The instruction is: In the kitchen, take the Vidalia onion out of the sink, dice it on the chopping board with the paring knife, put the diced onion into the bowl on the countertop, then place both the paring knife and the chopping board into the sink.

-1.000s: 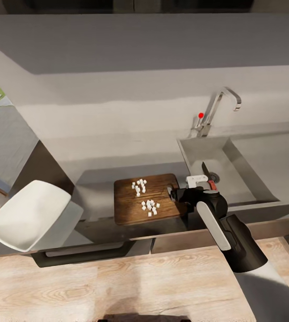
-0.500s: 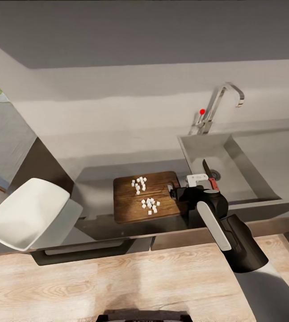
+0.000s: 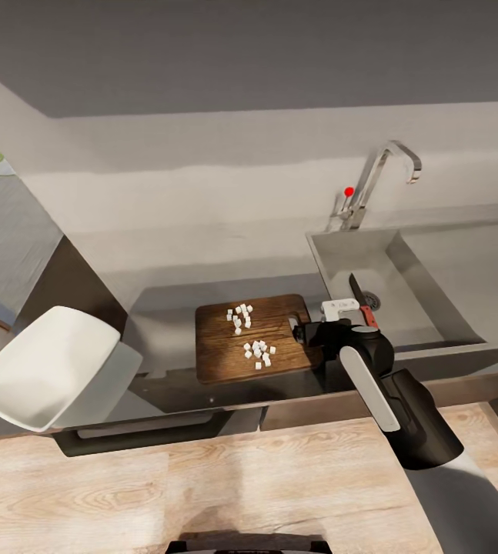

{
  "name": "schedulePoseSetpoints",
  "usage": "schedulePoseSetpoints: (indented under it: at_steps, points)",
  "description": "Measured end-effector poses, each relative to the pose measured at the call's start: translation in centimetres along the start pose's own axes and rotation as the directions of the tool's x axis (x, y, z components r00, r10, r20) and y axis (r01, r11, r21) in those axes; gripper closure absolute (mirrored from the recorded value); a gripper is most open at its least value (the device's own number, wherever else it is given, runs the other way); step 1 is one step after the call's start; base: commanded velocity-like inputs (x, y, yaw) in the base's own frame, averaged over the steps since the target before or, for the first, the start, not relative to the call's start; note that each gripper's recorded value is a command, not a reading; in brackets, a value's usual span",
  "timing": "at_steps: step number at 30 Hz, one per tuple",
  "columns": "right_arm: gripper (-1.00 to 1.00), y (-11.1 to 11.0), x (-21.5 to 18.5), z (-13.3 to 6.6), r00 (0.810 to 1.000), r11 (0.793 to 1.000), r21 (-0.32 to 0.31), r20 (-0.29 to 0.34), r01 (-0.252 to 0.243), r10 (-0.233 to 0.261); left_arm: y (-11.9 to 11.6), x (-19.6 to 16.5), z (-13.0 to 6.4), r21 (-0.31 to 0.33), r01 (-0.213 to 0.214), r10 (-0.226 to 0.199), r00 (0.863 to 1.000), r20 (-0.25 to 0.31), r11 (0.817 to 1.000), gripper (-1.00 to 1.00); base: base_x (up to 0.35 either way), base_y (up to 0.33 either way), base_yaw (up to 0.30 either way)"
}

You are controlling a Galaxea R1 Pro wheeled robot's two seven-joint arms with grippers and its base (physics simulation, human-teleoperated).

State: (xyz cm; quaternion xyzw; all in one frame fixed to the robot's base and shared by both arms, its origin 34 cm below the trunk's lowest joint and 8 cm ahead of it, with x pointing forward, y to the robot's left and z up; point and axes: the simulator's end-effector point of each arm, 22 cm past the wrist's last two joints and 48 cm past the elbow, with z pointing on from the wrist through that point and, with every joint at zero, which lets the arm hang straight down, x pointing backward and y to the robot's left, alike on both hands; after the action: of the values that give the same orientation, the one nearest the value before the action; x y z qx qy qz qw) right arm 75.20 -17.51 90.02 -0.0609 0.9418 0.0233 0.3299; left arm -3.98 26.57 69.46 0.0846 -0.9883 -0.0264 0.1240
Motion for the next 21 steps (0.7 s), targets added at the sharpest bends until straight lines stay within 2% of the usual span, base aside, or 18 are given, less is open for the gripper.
schedulePoseSetpoints:
  at_steps: [21]
  points:
    - [1.0, 0.07, -0.25, -0.51, 1.0, 1.0, 0.001, -0.004, -0.002, 0.002, -0.13, -0.69, 0.15, 0.004, 0.001, -0.001, 1.0, 0.02, 1.0, -1.0, 0.0, 0.0, 0.0]
